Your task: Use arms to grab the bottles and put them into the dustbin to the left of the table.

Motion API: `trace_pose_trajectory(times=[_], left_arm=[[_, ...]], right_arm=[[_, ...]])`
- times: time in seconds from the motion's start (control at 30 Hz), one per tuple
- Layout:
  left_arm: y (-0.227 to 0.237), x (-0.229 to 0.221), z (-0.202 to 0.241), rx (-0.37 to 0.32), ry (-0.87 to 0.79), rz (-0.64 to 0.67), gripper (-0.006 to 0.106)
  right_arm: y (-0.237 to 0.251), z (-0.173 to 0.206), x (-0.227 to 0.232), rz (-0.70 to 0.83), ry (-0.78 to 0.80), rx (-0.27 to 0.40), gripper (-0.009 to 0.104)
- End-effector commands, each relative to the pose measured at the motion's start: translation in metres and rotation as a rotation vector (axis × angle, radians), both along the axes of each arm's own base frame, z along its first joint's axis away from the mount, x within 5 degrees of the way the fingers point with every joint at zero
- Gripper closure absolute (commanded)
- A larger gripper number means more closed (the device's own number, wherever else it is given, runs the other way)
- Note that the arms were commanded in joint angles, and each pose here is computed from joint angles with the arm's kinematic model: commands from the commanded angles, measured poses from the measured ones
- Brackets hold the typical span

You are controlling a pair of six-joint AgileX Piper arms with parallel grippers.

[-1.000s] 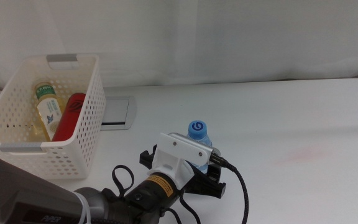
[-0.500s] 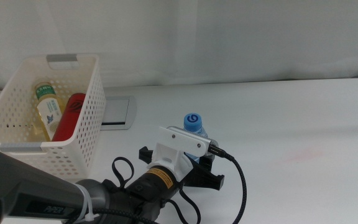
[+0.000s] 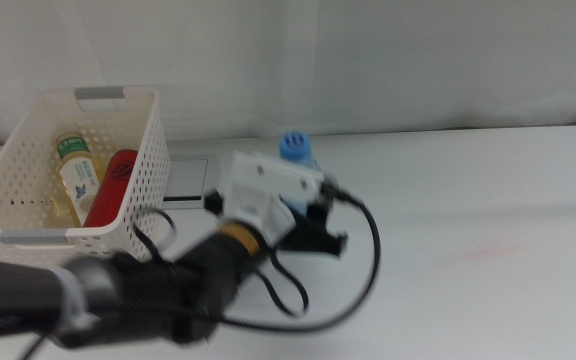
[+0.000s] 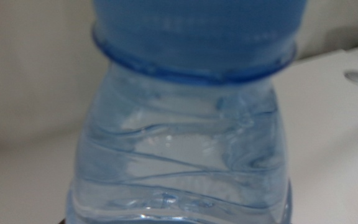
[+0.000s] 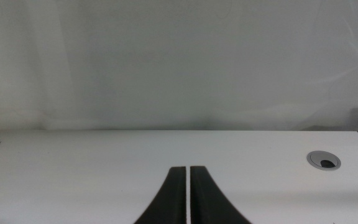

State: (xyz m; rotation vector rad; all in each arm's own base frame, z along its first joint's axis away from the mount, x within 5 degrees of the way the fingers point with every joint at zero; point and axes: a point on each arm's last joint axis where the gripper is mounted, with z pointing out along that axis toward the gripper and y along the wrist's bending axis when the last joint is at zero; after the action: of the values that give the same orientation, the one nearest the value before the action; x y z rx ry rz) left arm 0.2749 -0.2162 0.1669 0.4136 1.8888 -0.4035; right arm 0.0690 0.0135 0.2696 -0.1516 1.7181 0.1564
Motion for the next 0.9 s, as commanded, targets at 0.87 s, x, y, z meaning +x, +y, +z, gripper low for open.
trace_pose_trajectory(times=[0.87], left_arm=[[0.21, 0.048, 0.196, 0.085, 0.132, 0.458, 0.103]], right_arm=[[-0.001, 0.007, 0.0, -0.006, -0.094, 0.001, 0.098]])
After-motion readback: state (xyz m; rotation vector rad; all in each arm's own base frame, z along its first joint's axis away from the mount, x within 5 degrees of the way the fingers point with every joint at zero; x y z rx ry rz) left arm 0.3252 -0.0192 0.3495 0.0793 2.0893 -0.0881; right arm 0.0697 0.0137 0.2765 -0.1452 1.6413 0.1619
